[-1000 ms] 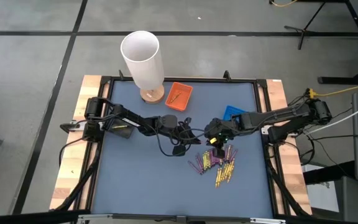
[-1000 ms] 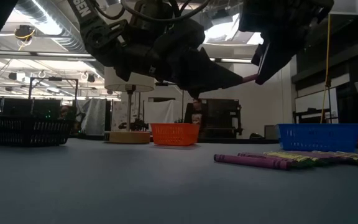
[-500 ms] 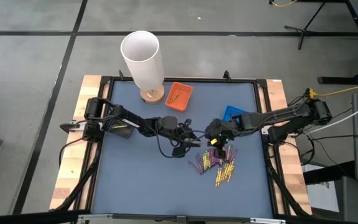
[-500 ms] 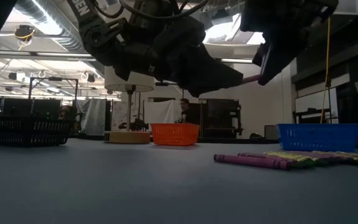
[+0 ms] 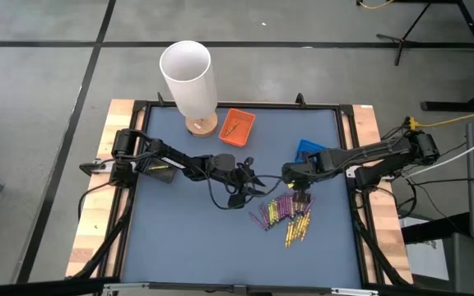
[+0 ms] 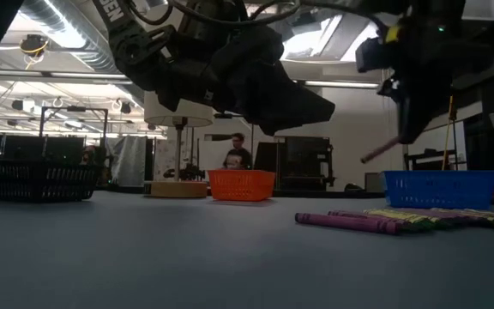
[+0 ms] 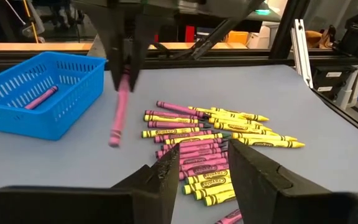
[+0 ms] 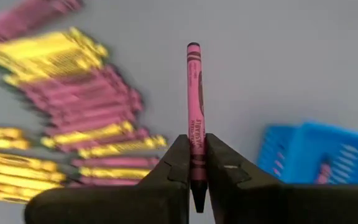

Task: Sort crayons
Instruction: Put the violet crayon into the blue basket

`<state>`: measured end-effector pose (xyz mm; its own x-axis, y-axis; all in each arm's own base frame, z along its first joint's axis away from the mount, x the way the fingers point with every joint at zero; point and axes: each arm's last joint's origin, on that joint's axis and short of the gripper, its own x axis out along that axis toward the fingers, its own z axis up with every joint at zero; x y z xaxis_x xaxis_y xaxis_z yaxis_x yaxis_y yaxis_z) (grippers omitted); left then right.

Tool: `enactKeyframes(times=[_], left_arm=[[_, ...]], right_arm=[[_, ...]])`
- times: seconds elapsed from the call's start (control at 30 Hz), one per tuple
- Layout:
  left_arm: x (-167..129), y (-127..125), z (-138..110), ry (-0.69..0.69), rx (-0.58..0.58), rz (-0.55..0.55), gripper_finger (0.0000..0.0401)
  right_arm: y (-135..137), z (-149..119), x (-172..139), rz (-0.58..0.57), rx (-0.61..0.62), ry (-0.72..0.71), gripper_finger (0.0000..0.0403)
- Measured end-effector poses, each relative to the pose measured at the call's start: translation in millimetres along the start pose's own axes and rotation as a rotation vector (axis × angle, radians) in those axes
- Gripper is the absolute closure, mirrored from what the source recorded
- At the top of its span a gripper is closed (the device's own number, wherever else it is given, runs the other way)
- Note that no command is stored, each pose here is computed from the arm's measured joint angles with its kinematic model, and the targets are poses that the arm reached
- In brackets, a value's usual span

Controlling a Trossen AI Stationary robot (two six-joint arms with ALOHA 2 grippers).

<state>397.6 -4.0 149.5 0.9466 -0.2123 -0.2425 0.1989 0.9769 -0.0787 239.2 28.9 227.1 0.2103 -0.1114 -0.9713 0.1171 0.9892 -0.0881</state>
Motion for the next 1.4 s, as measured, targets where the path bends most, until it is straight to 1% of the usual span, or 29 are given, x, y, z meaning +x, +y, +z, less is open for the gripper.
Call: enactKeyframes(times=[0.2,0.4,0.57,0.7,1.03,1.4], left_arm=[[0,0,0,0.000,0.000,0.000,0.0281],[0,0,0,-0.001,-0.002,-0.001,0.0281],[0,0,0,-0.001,-0.002,-0.002,0.0281],[0,0,0,-0.001,-0.002,-0.002,0.0281],[0,0,0,0.000,-0.002,-0.002,0.0281],[1,-5,0,0.001,0.004,-0.013,0.0281]], right_arm=[[-4,-9,-1,-0.079,-0.016,0.085,0.0371],[-10,-19,-3,-0.241,0.002,0.154,0.0374],[-15,-26,-6,-0.333,0.017,0.213,0.0376],[-17,-29,-7,-0.411,0.028,0.226,0.0374],[-18,-29,-8,-0.418,-0.005,0.227,0.0363],[-18,-30,-8,-0.425,-0.013,0.245,0.0313]])
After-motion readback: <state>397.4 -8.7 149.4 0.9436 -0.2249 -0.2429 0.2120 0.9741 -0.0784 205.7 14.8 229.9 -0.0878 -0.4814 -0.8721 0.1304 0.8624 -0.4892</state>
